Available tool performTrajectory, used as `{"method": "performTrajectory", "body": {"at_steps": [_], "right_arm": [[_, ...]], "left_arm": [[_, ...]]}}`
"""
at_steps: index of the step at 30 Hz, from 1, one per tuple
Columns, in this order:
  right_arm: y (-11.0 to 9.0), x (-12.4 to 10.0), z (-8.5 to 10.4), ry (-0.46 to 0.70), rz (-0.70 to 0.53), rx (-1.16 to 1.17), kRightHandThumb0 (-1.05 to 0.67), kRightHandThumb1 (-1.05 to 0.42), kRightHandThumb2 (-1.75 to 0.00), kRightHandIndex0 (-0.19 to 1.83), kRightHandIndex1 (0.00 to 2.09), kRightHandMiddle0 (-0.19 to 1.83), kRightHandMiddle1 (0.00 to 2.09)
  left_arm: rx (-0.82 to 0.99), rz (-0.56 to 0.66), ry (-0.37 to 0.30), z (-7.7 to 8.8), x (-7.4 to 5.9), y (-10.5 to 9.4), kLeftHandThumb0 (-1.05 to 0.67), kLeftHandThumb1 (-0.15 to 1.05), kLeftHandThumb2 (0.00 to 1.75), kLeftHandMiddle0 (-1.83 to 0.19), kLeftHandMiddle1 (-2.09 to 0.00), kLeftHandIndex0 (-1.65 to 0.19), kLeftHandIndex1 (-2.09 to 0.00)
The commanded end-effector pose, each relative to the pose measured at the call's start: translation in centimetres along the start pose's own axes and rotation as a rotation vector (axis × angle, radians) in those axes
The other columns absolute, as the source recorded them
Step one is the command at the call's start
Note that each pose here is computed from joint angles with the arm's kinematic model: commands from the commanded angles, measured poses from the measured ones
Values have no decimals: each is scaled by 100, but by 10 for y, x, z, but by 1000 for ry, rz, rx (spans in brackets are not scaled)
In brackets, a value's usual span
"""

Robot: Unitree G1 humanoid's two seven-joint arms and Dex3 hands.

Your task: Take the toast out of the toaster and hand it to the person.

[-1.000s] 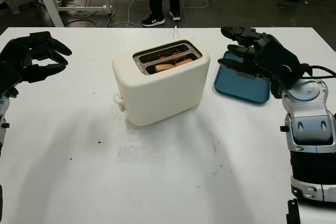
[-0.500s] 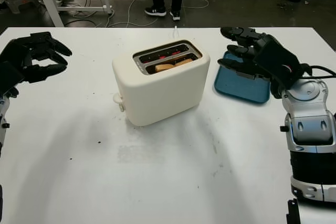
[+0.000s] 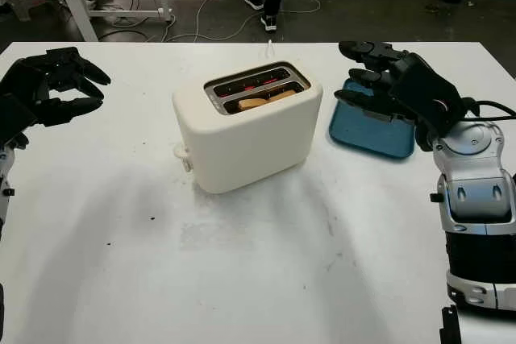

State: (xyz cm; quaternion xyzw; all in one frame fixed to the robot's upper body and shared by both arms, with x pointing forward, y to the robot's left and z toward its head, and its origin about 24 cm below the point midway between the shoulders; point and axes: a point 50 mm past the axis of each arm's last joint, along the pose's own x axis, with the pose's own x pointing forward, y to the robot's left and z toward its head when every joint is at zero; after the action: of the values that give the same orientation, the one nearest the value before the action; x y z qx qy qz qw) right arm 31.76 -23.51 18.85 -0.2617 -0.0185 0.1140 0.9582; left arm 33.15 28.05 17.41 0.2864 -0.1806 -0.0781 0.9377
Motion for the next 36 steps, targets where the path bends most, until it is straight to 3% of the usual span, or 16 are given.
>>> {"method": "performTrajectory", "body": {"at_steps": [1,36], "right_arm": [[-1,0,2,-8,-9,-13,-30,-92,-15,37,2,35,1],[1,1,-1,-5,-20,-13,-32,-92,-15,37,1,37,1]], "left_arm": [[15,-3,8,-1,-2,1,-105,85,0,-55,-127,-63,-108],[10,-4,-3,-1,-3,1,-105,84,0,-52,-126,-61,-107]]}}
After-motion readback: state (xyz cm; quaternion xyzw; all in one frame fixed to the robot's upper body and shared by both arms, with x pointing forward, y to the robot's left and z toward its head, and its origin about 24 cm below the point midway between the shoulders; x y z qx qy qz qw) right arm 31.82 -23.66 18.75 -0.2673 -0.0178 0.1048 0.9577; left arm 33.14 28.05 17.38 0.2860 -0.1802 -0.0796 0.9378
